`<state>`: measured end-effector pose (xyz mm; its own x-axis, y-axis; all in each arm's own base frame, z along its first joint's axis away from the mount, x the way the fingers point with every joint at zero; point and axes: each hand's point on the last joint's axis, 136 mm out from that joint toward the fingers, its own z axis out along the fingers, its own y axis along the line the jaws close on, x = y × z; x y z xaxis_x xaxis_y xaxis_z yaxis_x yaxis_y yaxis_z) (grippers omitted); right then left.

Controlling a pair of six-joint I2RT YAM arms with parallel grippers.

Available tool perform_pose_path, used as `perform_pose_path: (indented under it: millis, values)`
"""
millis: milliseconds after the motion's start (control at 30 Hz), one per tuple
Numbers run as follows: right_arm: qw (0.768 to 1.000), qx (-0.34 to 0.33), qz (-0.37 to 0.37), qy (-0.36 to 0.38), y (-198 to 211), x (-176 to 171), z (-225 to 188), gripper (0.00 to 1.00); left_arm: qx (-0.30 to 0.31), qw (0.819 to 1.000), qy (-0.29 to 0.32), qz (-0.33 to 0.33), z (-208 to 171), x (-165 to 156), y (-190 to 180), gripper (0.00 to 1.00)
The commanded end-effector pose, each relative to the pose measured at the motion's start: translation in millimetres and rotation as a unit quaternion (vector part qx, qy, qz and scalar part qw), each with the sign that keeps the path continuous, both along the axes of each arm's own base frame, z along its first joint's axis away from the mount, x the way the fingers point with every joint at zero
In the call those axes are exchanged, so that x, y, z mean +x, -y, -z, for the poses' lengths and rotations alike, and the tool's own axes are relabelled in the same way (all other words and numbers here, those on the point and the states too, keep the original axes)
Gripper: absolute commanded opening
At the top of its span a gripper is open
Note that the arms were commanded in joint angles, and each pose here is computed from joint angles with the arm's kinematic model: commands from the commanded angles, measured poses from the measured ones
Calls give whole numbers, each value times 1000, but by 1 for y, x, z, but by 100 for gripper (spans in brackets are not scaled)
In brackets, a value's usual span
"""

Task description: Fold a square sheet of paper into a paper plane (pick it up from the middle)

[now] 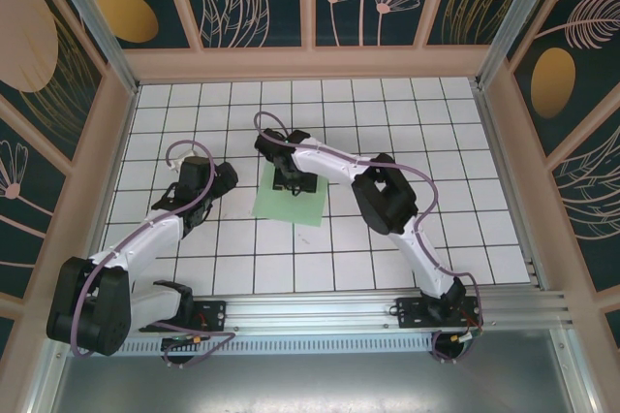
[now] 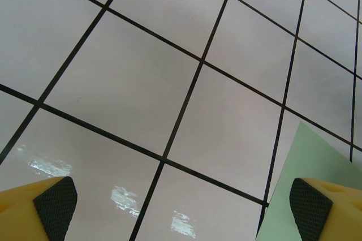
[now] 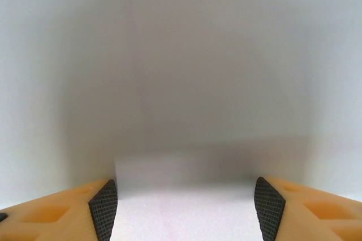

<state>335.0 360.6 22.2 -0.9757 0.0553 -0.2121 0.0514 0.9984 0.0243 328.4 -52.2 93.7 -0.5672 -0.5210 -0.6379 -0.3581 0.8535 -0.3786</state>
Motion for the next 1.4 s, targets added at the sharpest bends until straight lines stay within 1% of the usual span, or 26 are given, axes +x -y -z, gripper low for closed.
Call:
perform_pose_path:
  millis: [0,33,100,167,233,300,333,467,600,667,767,967,1167,1200,1233,1267,1367]
  values:
    - [1000,-16,1,-1,5,3,-11,73,-1,1000,10,7,-3,2,0,99]
    - [1000,-15,0,8,4,4,-16,74,-1,1000,9,8,-3,2,1,99]
    - [1000,11,-2,11,-5,6,-23,75,-2,1000,10,8,-2,2,1,98]
    - [1000,25,-3,13,-12,7,-22,78,-2,1000,9,9,0,2,1,98]
    - [1000,12,1,5,-8,6,-12,83,-2,1000,7,10,0,3,2,99]
    - [1000,-15,13,-3,4,3,-1,84,-3,1000,8,11,-1,3,2,98]
    - [1000,-15,11,-9,4,0,5,85,-2,1000,9,11,-1,3,2,98]
    - [1000,6,5,-26,-4,-9,20,85,0,1000,7,11,1,3,2,98]
    - [999,-20,4,-46,4,-18,40,85,-3,1000,6,12,2,4,3,99]
    - [998,-36,8,-51,12,-22,48,83,-1,1000,6,14,1,4,3,98]
    - [998,-34,7,-57,16,-27,55,74,-1,1000,6,14,0,5,3,99]
    - [999,-44,4,-25,16,-13,33,63,-7,1000,3,16,2,5,5,99]
    - [999,-39,3,7,14,-1,9,58,-9,1000,8,16,-1,5,5,98]
    - [999,-35,2,11,14,1,6,54,-12,1000,9,18,-2,6,7,99]
    - [999,-32,1,13,13,2,4,48,-13,1000,10,20,-2,6,8,98]
    - [999,-29,0,13,13,3,2,44,-14,1000,9,22,-2,7,9,99]
    - [999,-27,1,21,14,5,-8,43,-17,1000,8,25,-3,7,10,99]
